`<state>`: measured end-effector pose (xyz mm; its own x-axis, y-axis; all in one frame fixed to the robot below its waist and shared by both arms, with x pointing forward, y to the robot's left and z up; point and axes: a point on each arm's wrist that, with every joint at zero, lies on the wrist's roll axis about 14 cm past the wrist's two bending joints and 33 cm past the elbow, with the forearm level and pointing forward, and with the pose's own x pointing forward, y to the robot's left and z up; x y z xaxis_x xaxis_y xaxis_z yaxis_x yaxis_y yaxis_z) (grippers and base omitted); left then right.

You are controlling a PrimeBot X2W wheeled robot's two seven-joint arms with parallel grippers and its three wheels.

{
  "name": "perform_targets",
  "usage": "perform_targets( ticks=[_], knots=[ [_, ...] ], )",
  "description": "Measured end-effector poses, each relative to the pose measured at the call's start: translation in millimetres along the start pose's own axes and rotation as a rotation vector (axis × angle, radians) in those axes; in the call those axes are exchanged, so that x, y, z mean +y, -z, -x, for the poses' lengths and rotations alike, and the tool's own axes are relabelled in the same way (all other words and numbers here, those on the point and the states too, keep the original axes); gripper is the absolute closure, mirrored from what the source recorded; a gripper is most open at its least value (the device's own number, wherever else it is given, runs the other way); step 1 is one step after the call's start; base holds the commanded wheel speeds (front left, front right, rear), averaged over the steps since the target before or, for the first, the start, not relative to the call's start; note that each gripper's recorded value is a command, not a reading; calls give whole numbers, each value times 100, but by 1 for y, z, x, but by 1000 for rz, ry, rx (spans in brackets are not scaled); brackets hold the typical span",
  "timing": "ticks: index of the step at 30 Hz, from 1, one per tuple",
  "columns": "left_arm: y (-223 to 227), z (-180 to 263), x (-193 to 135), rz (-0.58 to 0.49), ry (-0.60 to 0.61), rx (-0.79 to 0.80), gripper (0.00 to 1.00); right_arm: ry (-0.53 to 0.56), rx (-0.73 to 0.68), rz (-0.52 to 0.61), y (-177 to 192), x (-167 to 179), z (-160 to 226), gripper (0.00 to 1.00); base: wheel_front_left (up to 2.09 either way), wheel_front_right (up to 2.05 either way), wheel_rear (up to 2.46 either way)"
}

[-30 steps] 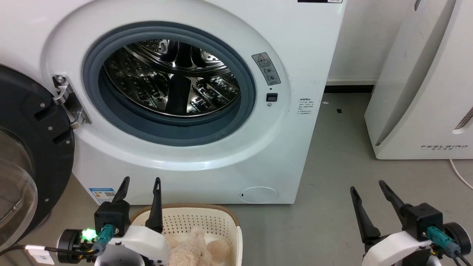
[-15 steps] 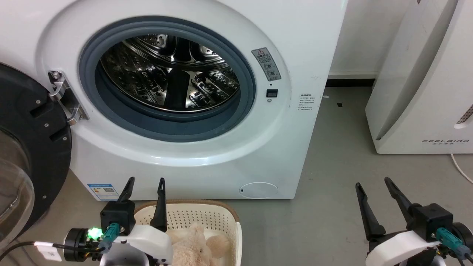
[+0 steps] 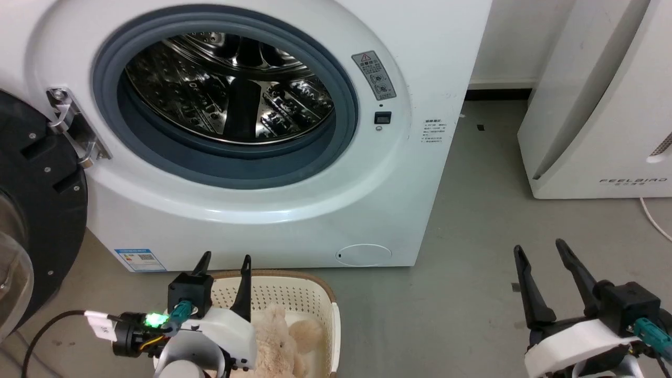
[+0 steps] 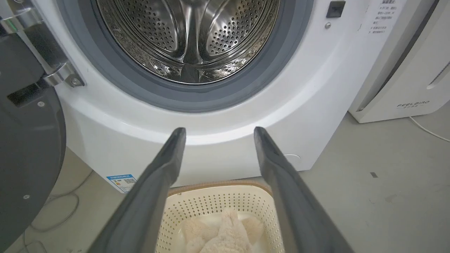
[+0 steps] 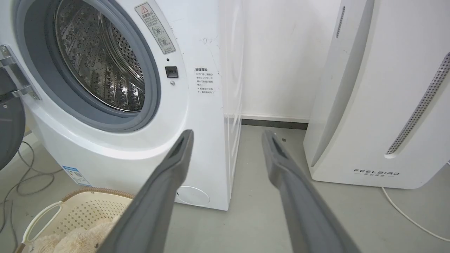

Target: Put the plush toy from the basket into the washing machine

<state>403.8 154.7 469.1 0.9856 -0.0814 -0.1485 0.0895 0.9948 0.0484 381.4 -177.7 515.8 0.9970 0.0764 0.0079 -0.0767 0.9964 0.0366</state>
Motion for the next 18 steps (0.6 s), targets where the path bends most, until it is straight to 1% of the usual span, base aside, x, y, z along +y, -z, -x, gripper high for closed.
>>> perform_targets(
  ticks=[18],
  knots=[
    [71, -37, -18, -58, 117, 251, 0, 42, 7, -41, 14, -15, -21, 0, 0, 0, 0]
  ],
)
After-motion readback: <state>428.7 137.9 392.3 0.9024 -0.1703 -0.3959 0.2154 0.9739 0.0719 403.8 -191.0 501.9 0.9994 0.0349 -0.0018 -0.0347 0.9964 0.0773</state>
